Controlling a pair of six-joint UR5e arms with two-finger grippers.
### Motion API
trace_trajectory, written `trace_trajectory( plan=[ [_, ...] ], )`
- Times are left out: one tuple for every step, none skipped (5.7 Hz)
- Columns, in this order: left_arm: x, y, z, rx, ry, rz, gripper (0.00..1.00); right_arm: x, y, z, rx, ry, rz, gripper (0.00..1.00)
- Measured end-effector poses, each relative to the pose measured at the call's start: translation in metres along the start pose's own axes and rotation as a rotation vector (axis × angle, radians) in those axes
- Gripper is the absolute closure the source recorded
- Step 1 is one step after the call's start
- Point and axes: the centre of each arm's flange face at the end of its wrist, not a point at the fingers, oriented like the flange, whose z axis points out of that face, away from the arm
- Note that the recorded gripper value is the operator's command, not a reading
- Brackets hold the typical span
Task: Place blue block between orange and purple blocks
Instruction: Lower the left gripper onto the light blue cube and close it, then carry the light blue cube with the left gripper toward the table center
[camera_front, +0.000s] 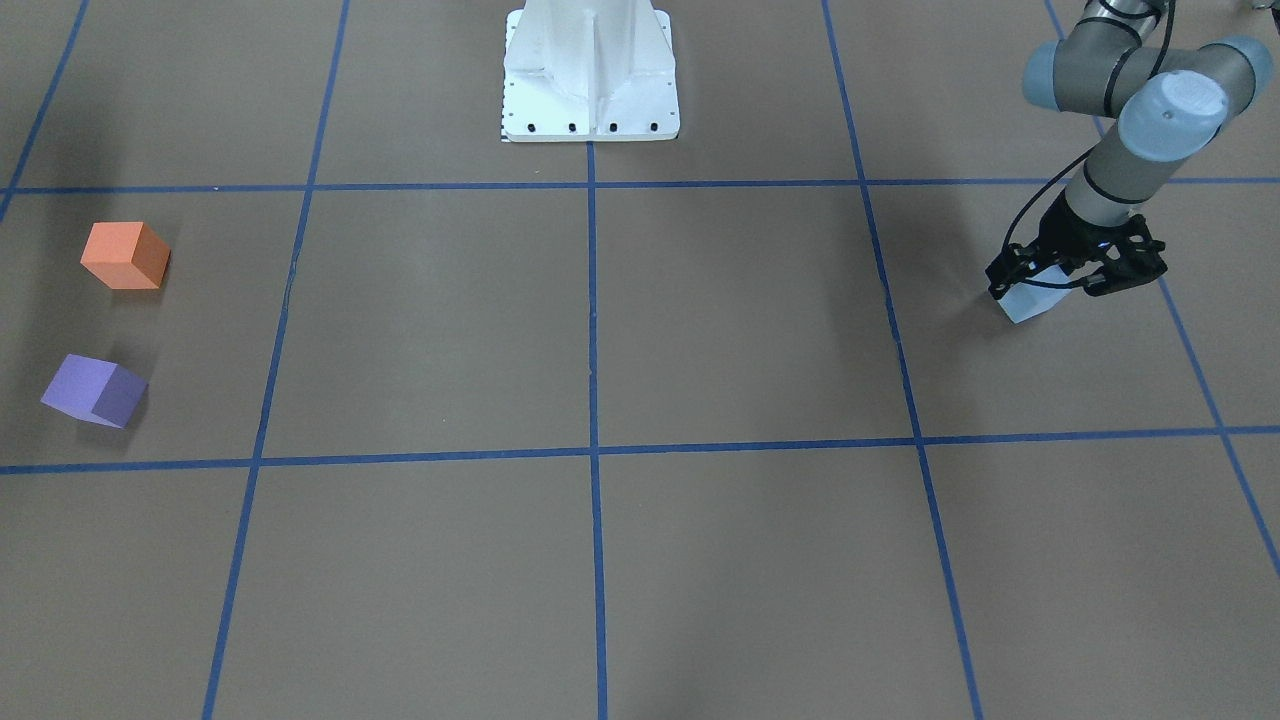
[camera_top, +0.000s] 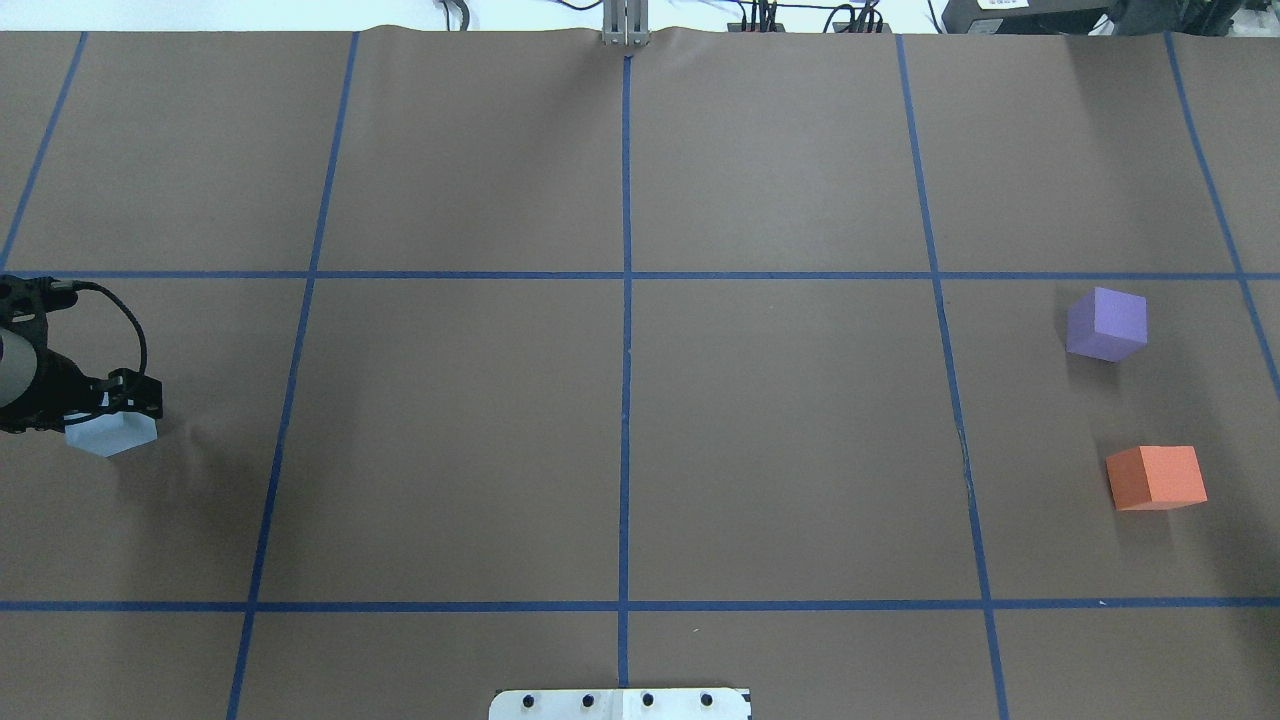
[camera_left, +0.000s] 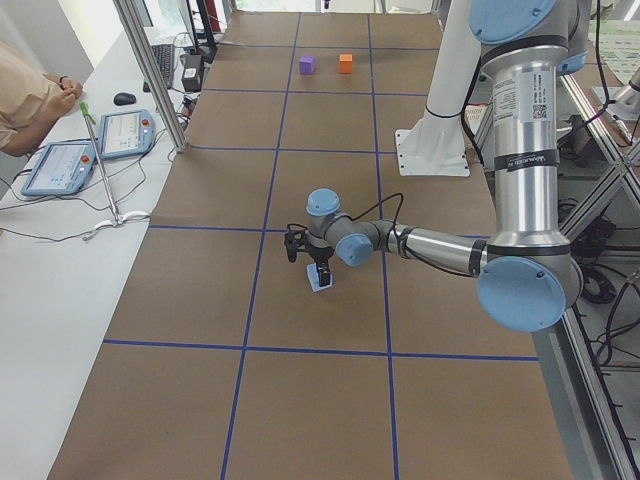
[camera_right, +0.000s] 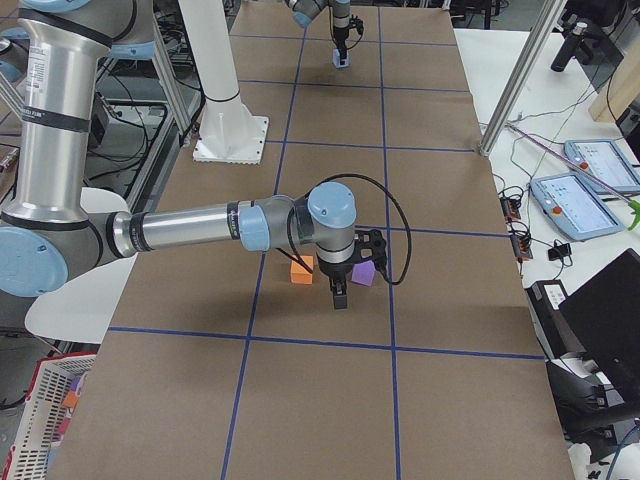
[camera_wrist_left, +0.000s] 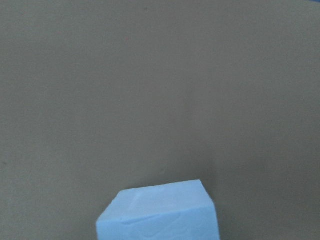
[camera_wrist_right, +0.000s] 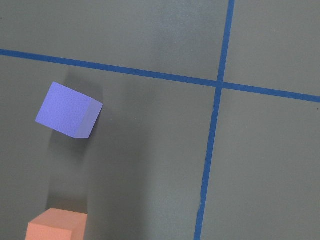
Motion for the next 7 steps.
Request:
trace_trajectory(
  plan=[
    [0.004,0.002,0.013,0.01,-0.022,0.018,0.85,0.0,0.0,0.0,0.0,0.0,0.001,0.0],
    [0.008,0.004,0.016,0.032,-0.035,0.036,1.0,0.0,0.0,0.0,0.0,0.001,0.0,0.0],
    [0.013,0.006,0.009,0.045,-0.028,0.077,1.0,0.0,0.0,0.0,0.0,0.0,0.0,0.0],
    [0.016,0.014,-0.011,0.057,-0.005,0.146,1.0,0.0,0.0,0.0,0.0,0.0,0.001,0.0],
    [0.016,0.022,-0.03,0.067,0.014,0.192,1.0,0.0,0.0,0.0,0.0,0.0,0.002,0.0],
    [0.022,0.026,-0.043,0.078,0.034,0.215,1.0,0.001,0.0,0.001,-0.001,-0.001,0.003,0.0],
    [0.038,0.026,-0.057,0.1,0.066,0.244,1.0,0.001,0.0,0.001,-0.002,-0.001,0.004,0.0]
  ],
)
